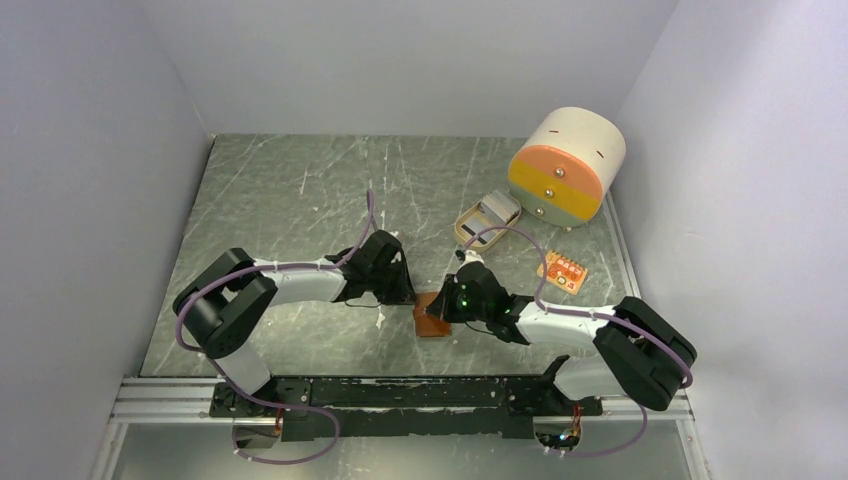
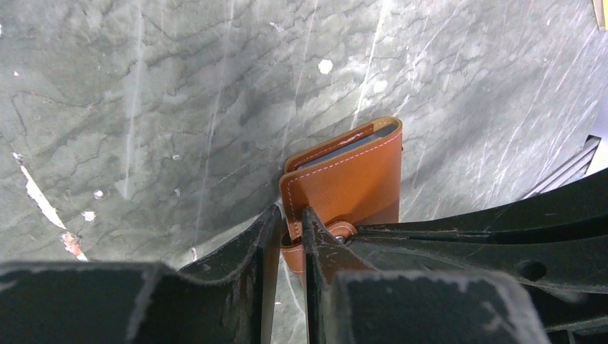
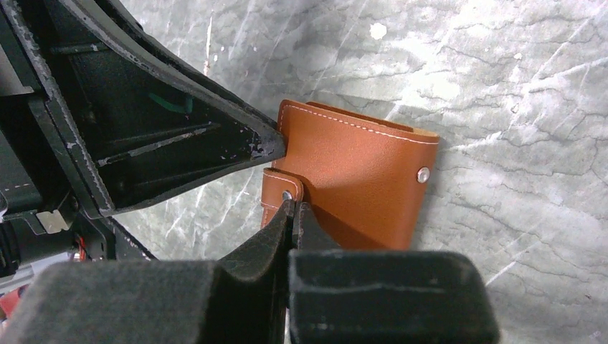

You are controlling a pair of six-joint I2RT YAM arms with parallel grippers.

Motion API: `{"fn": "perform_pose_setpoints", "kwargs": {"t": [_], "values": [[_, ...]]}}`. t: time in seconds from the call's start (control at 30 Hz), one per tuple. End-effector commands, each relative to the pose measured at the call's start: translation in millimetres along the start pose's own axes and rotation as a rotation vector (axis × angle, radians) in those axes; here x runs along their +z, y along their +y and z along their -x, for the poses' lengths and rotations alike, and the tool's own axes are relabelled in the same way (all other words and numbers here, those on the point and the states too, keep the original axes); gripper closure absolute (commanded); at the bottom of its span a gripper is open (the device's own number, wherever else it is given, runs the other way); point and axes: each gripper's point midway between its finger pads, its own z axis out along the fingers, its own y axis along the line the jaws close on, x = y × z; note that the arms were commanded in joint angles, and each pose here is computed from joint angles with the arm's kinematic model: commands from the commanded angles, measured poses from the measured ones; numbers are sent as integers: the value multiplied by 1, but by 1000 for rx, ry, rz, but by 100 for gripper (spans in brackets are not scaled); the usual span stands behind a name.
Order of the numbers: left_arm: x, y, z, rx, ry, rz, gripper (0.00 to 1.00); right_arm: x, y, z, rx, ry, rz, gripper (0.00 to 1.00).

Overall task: Put the credit cards into the card holder
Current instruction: Close the card holder at the center of the board.

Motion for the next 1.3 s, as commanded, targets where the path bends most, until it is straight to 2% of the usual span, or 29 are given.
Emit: {"fn": "perform_pose_setpoints", "kwargs": {"t": [0.0,0.57,1.27], "values": [[0,-1,2,13,0,-14,78,-1,-2,-5,5,17,-21,100],[1,-1,0,10,12,-14,77,-11,4,3,26,-22,-5,100],[3,0,-2,9,26,-6,77,-5,-25,-16,46,22,-107,100]]}}
